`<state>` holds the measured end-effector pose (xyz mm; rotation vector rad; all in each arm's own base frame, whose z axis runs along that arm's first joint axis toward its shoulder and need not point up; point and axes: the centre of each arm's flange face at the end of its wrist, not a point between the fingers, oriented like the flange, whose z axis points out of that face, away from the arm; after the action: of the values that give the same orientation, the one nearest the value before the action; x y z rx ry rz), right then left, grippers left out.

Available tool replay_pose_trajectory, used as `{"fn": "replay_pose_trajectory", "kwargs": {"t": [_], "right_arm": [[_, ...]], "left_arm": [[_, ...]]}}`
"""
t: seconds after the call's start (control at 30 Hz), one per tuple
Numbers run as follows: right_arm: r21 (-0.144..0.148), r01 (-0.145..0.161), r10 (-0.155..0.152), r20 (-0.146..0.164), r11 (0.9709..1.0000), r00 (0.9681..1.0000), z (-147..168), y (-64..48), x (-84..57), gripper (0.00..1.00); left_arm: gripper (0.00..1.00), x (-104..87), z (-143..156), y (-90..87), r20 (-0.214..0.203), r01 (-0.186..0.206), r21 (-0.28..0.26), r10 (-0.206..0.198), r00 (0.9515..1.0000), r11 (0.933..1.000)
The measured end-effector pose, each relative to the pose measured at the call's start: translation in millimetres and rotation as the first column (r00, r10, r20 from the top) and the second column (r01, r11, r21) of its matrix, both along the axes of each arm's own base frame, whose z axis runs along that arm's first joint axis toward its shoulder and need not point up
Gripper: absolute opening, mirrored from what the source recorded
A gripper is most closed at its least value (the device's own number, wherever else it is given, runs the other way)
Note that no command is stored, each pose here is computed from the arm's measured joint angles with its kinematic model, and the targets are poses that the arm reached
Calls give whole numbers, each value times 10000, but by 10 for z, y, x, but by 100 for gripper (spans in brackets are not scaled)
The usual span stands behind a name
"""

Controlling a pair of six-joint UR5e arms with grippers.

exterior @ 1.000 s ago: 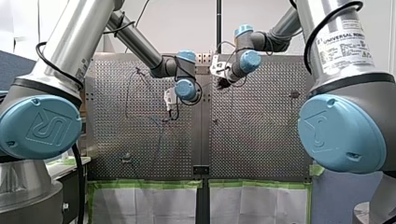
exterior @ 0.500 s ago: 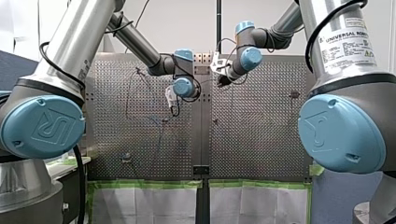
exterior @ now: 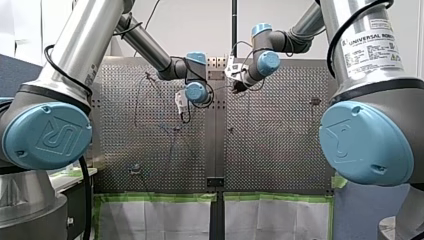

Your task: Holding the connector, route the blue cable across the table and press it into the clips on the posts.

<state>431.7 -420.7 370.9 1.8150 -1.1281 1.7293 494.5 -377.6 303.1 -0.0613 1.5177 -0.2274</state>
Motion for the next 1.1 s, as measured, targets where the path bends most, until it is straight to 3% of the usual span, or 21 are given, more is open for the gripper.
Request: {"fn": "replay_pose_trajectory", "kwargs": {"t": [0.03,0.07,0.3,0.5,0.83,1.1], "right_arm": [[-1,-1,1,1,10000,10000,0,0,0,0],[1,-2,2,0,10000,10000,0,1,1,0],[103,25,-24,-55,9999,10000,-62,-5,2,0],[619,122,-109,-212,9980,9997,-337,-60,14,0],[1294,359,-327,-271,9909,9991,-640,-71,-48,0],[1500,748,-722,-225,9859,9971,-803,-104,-161,0]], "left_arm": [[4,0,-1,8,-7,-74,14,74,10000,10000],[0,0,0,14,-8,-133,19,133,9999,9999],[0,-29,-3,12,-35,-355,160,356,9994,9992],[0,-118,-67,-18,-125,-528,326,532,9985,9981],[0,-387,-340,-153,-146,52,425,-46,9999,9991],[0,-418,-527,-310,-131,522,431,-517,9986,9977]]}}
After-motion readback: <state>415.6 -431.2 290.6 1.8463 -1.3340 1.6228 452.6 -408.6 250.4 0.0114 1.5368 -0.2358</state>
